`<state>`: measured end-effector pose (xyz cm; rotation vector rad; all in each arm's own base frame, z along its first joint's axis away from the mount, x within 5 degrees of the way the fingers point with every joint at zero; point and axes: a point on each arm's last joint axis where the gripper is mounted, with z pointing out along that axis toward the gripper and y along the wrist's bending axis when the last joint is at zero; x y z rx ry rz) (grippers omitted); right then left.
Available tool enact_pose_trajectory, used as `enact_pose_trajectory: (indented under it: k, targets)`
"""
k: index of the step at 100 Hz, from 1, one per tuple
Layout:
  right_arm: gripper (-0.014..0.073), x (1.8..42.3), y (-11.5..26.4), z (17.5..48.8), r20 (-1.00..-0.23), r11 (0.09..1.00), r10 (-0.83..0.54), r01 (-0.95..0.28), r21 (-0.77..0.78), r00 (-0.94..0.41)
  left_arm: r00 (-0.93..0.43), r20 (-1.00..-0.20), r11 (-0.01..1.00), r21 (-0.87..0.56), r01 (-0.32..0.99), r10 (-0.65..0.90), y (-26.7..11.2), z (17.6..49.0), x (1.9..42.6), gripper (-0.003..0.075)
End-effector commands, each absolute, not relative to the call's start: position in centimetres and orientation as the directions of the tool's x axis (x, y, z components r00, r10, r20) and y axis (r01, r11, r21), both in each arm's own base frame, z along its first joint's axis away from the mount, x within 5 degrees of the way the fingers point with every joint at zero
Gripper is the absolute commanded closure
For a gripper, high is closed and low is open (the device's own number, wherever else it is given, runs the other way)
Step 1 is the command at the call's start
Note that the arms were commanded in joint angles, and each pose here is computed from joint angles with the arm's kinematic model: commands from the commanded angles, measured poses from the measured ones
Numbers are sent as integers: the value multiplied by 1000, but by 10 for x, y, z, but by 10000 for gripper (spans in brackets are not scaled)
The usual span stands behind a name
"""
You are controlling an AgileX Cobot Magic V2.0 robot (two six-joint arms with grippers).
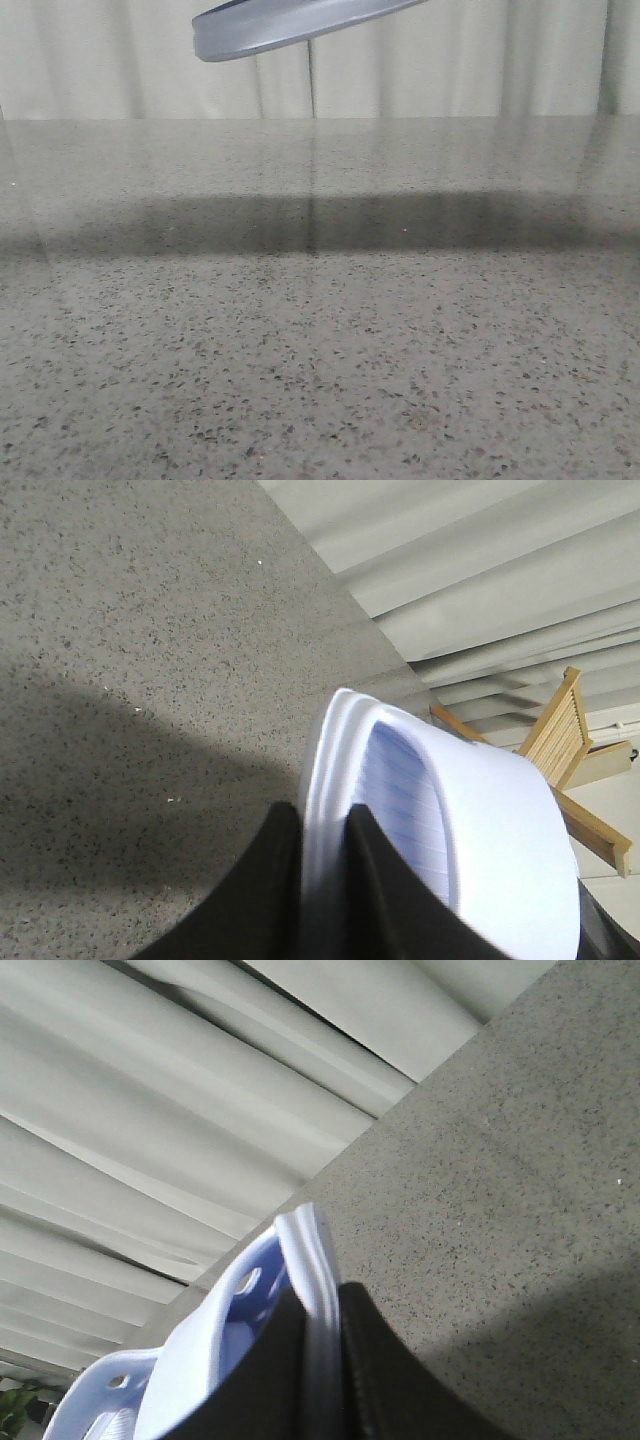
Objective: Insert blue slippers together front up
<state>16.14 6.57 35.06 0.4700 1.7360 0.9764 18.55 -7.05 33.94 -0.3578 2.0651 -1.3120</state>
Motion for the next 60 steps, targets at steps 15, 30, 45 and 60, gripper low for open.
enact_pose_trajectory:
  k: [15,30,45,60]
  targets:
    - [697,159,64,371,-593,554,743,-212,805,-310,-744,-384,408,-898,164,-546,-73,354,182,704]
    - [697,157,70,371,-593,544,734,-236,805,-331,-744,-384,408,-898,164,-546,-73,354,182,704]
    - [697,156,71,374,-591,531,742,-261,806,-317,-750,-380,402,-901,166,-541,-74,355,181,704]
    - [697,156,71,374,-591,530,742,-262,806,-315,-751,-379,397,-902,169,-541,-75,355,181,704]
